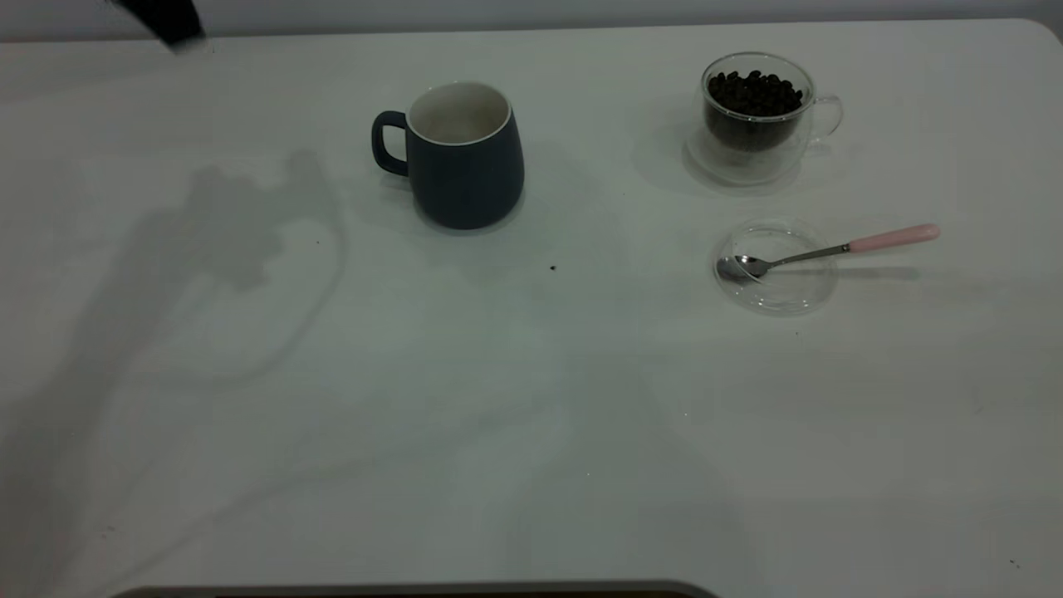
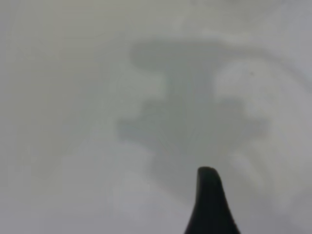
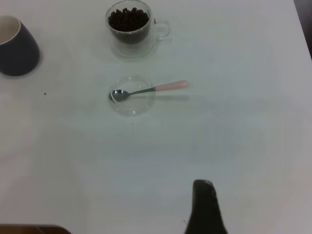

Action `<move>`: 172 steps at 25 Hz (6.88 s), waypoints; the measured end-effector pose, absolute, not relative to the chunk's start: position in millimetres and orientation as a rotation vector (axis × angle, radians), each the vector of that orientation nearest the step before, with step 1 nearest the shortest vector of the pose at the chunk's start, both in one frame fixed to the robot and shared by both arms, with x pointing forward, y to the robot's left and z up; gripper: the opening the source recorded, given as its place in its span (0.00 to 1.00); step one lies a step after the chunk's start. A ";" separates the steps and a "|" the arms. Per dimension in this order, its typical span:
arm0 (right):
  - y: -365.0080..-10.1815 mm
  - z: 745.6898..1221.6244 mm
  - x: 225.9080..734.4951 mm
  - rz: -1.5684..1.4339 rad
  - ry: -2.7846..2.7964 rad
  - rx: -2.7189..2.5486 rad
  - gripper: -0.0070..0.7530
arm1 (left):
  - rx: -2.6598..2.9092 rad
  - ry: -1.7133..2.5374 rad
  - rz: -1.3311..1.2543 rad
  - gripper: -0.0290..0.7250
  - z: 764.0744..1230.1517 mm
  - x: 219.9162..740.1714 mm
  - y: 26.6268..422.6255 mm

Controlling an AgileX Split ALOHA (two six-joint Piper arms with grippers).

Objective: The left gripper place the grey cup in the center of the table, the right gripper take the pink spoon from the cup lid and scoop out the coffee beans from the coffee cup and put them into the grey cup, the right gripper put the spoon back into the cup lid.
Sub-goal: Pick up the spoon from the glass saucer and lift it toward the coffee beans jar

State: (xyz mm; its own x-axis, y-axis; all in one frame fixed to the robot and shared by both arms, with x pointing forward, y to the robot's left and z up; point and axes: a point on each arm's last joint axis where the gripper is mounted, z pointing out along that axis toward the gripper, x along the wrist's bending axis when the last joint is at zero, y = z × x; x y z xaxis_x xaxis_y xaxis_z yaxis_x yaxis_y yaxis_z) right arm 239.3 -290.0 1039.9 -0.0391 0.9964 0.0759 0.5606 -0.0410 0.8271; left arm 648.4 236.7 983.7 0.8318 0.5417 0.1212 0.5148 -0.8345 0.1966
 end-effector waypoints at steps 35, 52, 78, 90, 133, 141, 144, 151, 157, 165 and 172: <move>-290.0 1039.9 239.3 0.960 1.654 1.656 0.79 | 2.175 1.831 0.431 0.82 1024.8 294.3 297.5; -290.0 1039.9 239.3 0.960 1.654 1.656 0.79 | 1.759 1.628 0.840 0.82 1032.7 223.0 306.6; -287.3 1042.8 240.0 1.016 1.645 1.647 0.79 | 1.748 1.645 0.840 0.82 1032.5 222.7 306.4; -288.1 1050.2 365.5 0.935 1.770 1.706 0.71 | 1.746 1.648 0.838 0.82 1032.4 222.7 306.4; -387.0 772.3 610.6 1.221 2.221 2.368 0.69 | 1.746 1.648 0.838 0.82 1032.4 222.7 306.4; -381.8 763.2 612.8 1.407 2.216 2.320 0.81 | 1.746 1.648 0.838 0.82 1032.4 222.7 306.4; -381.2 760.3 612.3 1.416 2.213 2.324 0.82 | 1.746 1.648 0.838 0.82 1032.4 222.7 306.4; -377.8 741.9 608.2 1.442 2.179 2.392 0.81 | 1.746 1.648 0.838 0.82 1032.4 222.7 306.4; -368.0 740.7 611.1 1.468 2.194 2.375 0.79 | 1.745 1.649 0.837 0.82 1032.4 222.7 306.4; -359.4 741.0 612.9 1.475 2.236 2.336 0.79 | 1.745 1.649 0.837 0.82 1032.4 222.7 306.4; -350.4 740.3 613.8 1.472 2.273 2.321 0.79 | 1.745 1.649 0.837 0.82 1032.4 222.7 306.4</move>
